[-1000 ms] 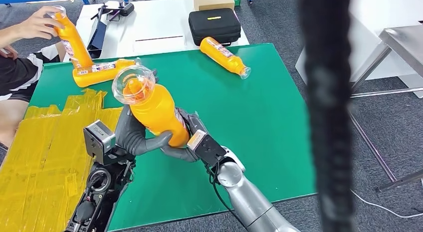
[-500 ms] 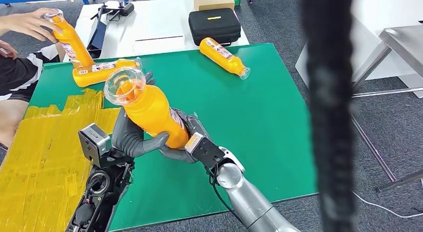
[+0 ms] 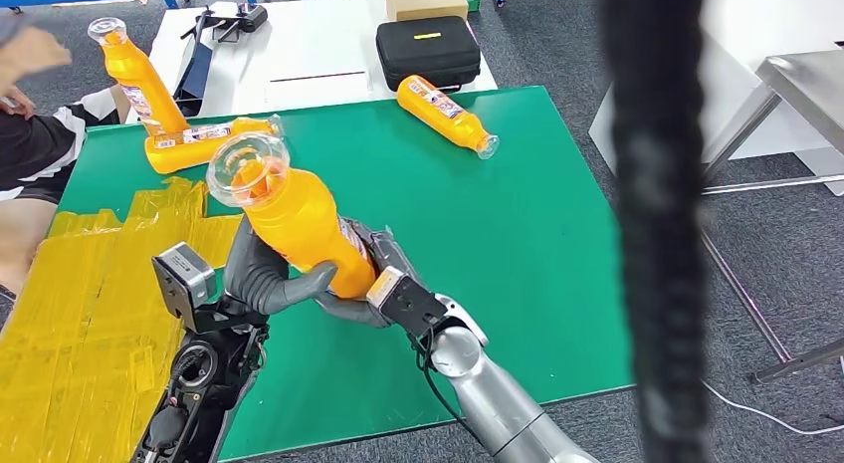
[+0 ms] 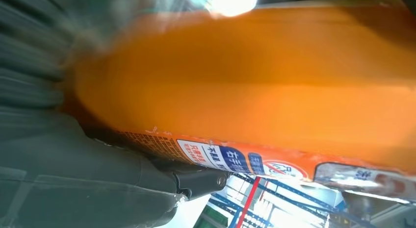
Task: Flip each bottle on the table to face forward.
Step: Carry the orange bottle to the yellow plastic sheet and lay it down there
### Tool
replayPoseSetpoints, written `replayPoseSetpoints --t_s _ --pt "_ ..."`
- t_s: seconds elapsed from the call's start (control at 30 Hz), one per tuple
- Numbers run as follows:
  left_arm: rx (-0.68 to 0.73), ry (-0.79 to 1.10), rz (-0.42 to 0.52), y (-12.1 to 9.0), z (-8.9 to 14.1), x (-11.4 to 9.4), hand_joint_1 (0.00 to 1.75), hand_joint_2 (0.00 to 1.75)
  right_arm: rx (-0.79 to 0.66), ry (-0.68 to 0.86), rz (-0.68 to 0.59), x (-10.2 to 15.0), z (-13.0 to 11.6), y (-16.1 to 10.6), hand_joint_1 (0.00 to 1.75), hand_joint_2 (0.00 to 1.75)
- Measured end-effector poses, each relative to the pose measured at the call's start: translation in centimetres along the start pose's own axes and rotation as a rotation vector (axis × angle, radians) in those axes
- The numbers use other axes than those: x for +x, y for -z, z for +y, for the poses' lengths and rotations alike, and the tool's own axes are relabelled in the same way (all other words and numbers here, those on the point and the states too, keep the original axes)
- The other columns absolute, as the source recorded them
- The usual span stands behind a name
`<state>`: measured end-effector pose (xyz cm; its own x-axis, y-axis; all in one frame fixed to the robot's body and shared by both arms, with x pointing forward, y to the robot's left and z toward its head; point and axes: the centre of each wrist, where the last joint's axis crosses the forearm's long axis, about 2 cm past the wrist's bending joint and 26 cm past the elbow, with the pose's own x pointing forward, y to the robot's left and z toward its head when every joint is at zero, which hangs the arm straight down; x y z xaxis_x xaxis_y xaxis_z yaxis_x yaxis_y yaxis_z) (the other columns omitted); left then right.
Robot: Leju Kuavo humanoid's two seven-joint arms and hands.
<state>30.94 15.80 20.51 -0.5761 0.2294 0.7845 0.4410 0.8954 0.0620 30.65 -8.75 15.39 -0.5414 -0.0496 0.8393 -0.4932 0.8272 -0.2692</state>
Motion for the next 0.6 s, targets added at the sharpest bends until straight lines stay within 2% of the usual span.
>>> replayPoseSetpoints --t_s 0.33,0.47,0.57,0.6 --pt "0.002 -0.020 -0.002 0.01 0.07 0.01 1.75 1.75 0.004 0.003 0.004 -0.06 0.23 -0.22 1.75 1.75" --pt "0.006 -0.022 -0.002 0.01 0.11 0.01 1.75 1.75 0.000 -0.004 0.003 -0.06 0.24 -0.24 0.01 1.75" --pt "0.021 -0.024 -0.004 0.03 0.29 0.05 1.75 1.75 -0.016 -0.054 0.001 -0.10 0.24 -0.46 0.00 1.75" --pt "0.028 -0.023 -0.005 0.04 0.39 0.07 1.75 1.75 -0.024 -0.074 -0.001 -0.10 0.25 -0.59 0.00 1.31"
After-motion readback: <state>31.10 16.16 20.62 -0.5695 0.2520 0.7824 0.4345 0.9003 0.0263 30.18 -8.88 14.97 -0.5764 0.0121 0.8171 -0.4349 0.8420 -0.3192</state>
